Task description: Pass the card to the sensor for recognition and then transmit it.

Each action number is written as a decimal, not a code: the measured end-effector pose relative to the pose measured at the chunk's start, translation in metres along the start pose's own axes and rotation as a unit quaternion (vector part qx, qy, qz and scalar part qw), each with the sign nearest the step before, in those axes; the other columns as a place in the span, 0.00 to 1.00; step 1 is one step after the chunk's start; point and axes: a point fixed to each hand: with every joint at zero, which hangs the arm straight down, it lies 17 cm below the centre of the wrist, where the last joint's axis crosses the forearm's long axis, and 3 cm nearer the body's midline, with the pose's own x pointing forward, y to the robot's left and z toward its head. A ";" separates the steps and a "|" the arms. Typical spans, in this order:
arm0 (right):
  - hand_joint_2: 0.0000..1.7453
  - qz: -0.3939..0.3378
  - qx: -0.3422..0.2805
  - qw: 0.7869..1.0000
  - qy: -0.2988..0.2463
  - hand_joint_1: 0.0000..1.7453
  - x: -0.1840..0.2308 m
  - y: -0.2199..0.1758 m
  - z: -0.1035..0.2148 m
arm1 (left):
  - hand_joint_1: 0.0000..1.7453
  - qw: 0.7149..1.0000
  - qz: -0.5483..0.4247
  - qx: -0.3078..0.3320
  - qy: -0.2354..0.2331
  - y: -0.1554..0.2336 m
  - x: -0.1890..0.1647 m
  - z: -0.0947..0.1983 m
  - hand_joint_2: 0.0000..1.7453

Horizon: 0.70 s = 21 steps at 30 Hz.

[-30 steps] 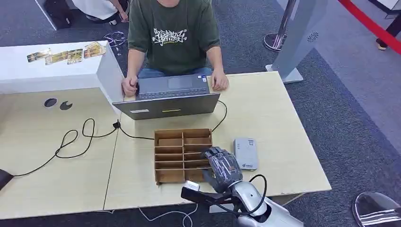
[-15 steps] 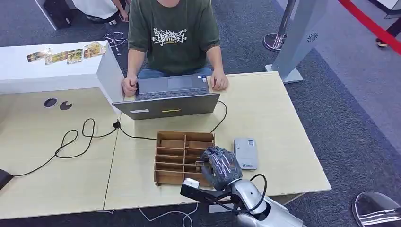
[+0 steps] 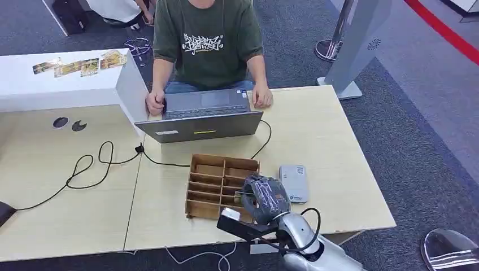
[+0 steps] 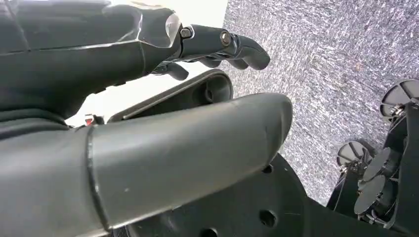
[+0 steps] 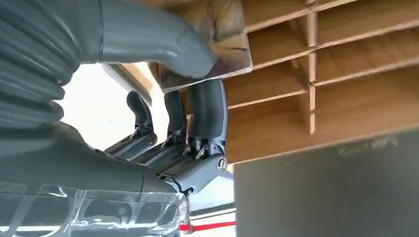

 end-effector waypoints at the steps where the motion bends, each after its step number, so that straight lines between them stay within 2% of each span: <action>1: 1.00 -0.009 -0.008 1.000 0.007 0.82 -0.003 -0.005 -0.001 | 0.00 1.000 0.000 0.000 0.000 0.000 0.000 0.000 0.00; 8: 1.00 -0.058 -0.099 0.993 0.029 0.85 -0.016 -0.051 0.004 | 0.00 1.000 0.004 0.002 0.000 0.001 0.000 0.000 0.00; 16: 1.00 -0.079 -0.223 0.970 0.057 0.82 -0.040 -0.122 0.025 | 0.00 1.000 0.006 0.002 -0.003 0.001 0.001 0.000 0.00; 21: 1.00 -0.085 -0.290 0.951 0.063 0.84 -0.046 -0.158 0.045 | 0.00 1.000 0.005 0.003 -0.004 0.000 0.000 0.000 0.00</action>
